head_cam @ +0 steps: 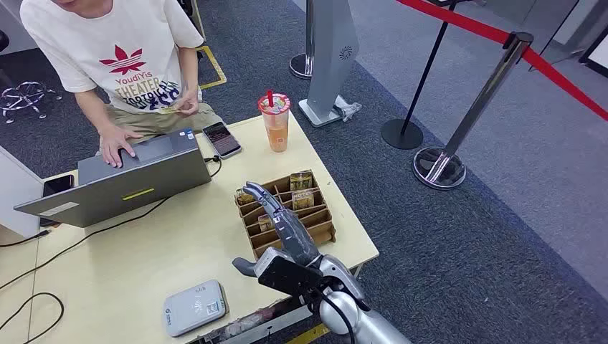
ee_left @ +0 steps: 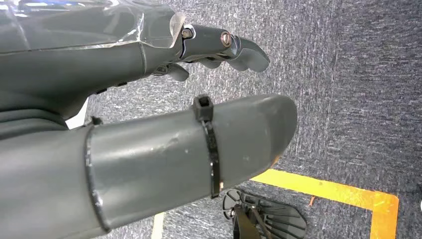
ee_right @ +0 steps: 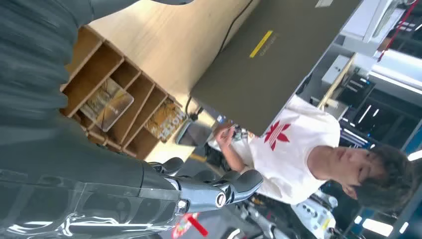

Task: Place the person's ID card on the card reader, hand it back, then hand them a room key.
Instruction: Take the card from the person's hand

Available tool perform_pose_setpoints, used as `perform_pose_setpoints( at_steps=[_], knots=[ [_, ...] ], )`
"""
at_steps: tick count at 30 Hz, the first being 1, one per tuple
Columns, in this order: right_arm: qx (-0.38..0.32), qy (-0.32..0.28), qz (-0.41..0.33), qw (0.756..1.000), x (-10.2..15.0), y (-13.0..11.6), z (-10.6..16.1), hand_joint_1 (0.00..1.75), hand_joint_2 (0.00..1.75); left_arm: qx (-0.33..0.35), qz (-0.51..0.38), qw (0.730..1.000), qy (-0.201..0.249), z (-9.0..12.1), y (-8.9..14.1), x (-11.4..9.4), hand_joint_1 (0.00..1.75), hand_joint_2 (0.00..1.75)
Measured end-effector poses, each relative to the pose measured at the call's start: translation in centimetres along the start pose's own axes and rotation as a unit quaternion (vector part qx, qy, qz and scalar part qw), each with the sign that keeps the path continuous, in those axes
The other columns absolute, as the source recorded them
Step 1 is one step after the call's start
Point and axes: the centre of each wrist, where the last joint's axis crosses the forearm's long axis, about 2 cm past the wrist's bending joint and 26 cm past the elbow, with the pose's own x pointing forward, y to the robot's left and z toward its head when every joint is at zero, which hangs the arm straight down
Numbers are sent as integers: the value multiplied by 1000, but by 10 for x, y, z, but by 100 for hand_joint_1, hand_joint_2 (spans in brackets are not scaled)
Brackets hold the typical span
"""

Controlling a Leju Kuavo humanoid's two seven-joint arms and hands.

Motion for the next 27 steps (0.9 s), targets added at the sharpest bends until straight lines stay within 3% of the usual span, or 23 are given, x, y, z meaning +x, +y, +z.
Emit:
perform_pose_setpoints(
  at_steps=[1, 2, 3, 5, 8, 20, 24, 27],
  knots=[
    [5, 0, -21, 1000, 0, 0, 0, 0, 58, 0, 0, 1000, 0, 0, 0, 0, 0, 0],
    [9, 1, -50, 999, 0, 1, 0, 0, 44, 0, 0, 1000, 0, 0, 0, 0, 0, 0],
    [17, 0, -96, 995, 0, 2, -1, 0, 0, 0, 0, 1000, 0, 0, 0, 0, 0, 0],
    [27, -4, -183, 983, -1, 3, -1, 0, 0, 0, 1, 1000, 0, 0, 0, 0, 0, 0],
    [31, -6, -237, 971, -3, 5, -2, 0, 0, 0, 2, 1000, 1, 0, 0, 0, 0, 0],
    [40, 1, -273, 961, -7, 7, 0, 0, 0, 2, 2, 1000, 1, 0, 0, 0, 0, 0],
    [41, 1, -278, 960, -6, 7, 0, 0, 175, 2, 1, 1000, 0, 0, 0, 0, 0, 0],
    [41, 2, -277, 960, -7, 7, 0, 0, 175, 2, 1, 1000, -1, 0, 0, 0, 0, 0]
  ],
)
